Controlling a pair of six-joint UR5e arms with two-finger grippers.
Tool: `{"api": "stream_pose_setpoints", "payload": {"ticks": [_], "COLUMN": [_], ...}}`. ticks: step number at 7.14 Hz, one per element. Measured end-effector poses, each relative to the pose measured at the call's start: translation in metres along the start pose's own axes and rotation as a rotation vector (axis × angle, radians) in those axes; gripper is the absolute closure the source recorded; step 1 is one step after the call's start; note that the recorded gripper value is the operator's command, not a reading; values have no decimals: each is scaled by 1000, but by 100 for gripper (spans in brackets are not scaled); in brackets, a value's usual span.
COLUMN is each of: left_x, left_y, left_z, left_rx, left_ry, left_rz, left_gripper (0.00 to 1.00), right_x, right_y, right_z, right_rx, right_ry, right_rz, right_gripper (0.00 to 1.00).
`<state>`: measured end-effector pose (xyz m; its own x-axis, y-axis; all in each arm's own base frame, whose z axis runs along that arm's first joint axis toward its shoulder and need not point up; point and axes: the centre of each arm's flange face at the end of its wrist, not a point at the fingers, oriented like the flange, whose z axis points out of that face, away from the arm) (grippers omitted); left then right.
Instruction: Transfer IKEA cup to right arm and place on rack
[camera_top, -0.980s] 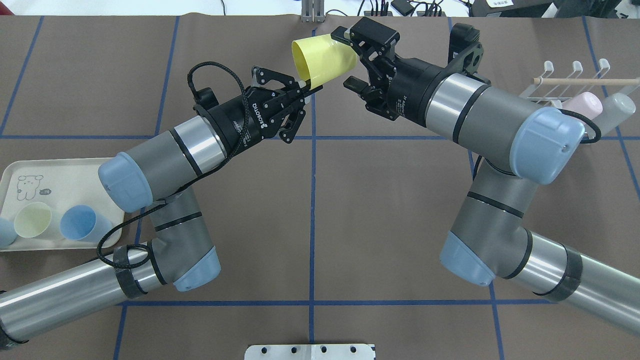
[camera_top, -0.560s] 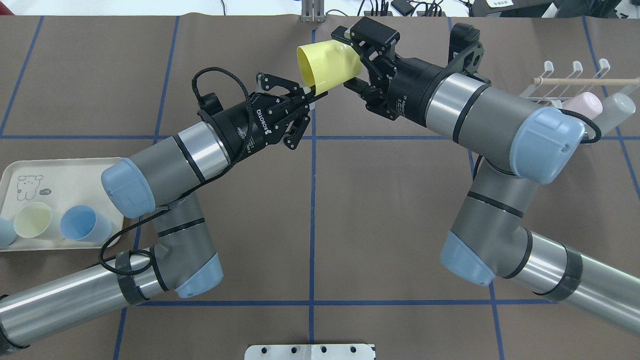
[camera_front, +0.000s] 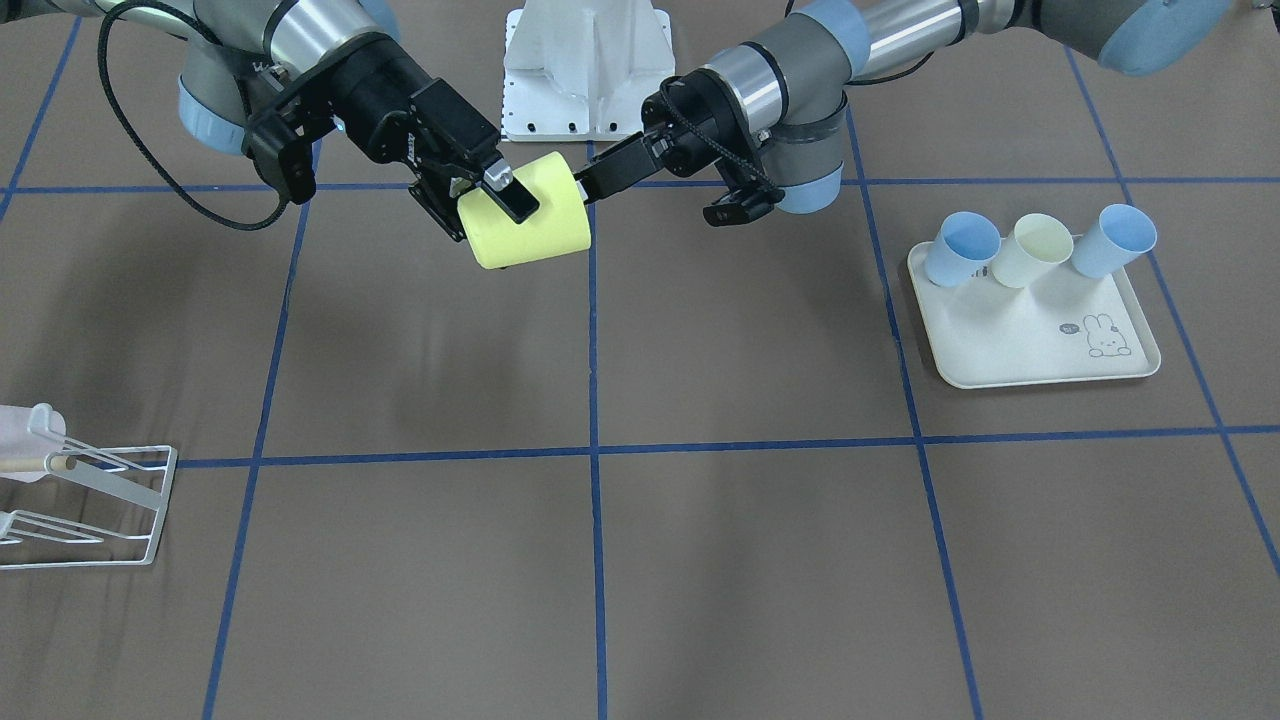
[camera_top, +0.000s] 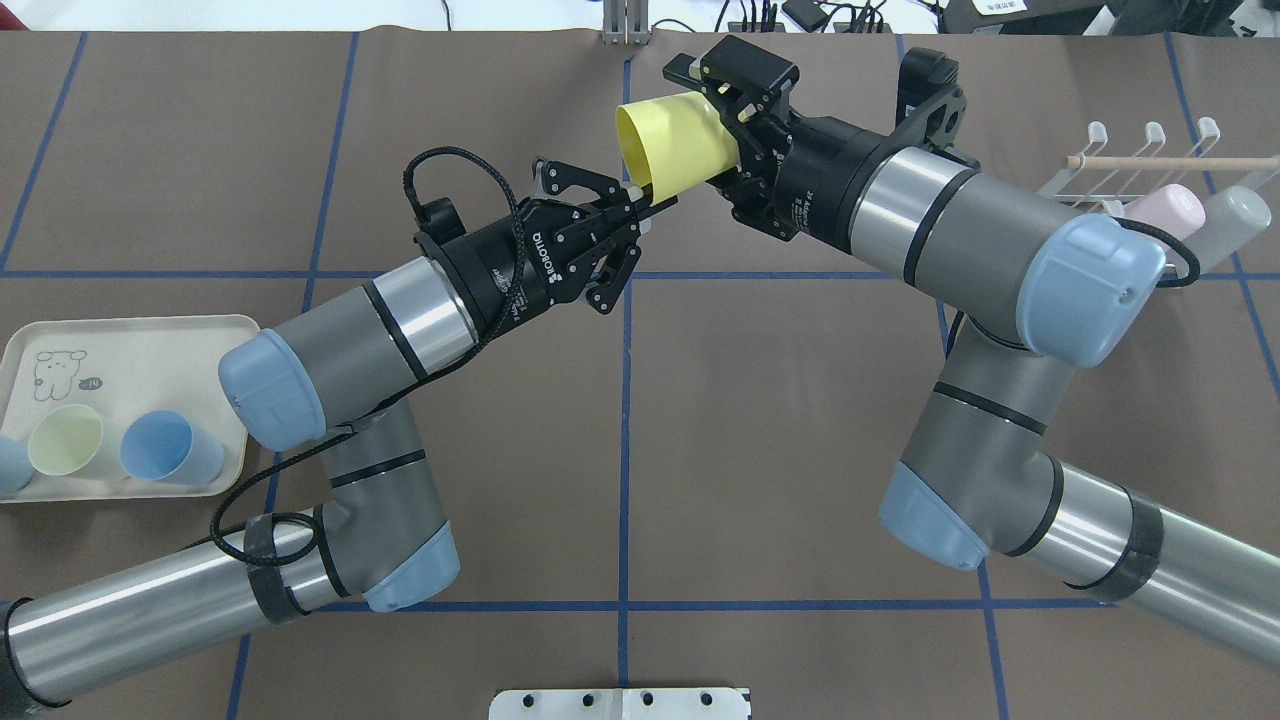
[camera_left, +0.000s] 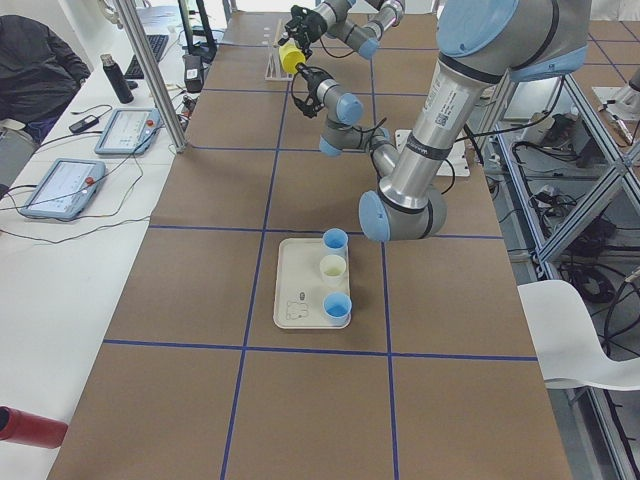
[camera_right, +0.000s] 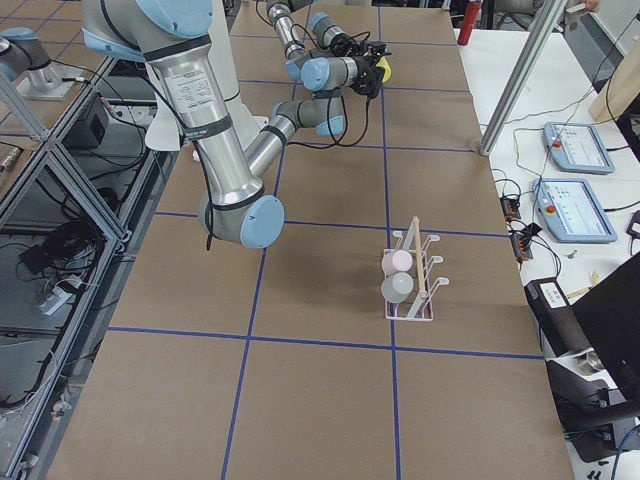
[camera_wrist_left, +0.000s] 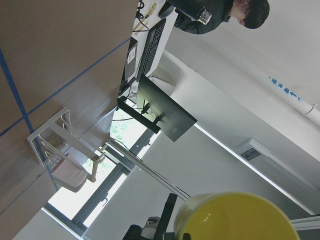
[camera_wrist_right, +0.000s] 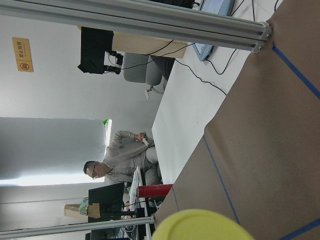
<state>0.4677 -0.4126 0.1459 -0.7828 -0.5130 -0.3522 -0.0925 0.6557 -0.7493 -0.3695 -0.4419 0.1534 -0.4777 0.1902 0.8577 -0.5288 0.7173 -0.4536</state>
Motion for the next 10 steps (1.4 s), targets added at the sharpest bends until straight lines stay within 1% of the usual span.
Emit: {"api": "stream_pose_setpoints", "payload": {"ticks": [1,2,4,7,8,9,10], "left_x": [-2,-2,-2,-3,-3,-2,0], "left_y": [2,2,2,0,0,0,-1], "left_z": [0,-1,-5,-8,-8,-8,-8], "left_rx": [-1,-8,-27,-30,-31,-32,-31], "left_ry": [1,3,11,14,14,14,15], "left_rz": [-3,-7,-9,22,29,38,58], "left_gripper": [68,1,0,0,0,0,0], "right_x": [0,-1,-2,-5,-8,-11,-13], "right_y": [0,0,-1,-8,-19,-37,-61], "right_z": [0,0,-1,-3,-5,-7,-9], "right_rx": [-1,-2,2,11,31,65,111], "right_ry": [-1,-4,-16,-31,-36,-38,-27], "right_rz": [1,3,6,3,-3,-17,-50], "right_gripper": [100,100,100,100,100,100,100]}}
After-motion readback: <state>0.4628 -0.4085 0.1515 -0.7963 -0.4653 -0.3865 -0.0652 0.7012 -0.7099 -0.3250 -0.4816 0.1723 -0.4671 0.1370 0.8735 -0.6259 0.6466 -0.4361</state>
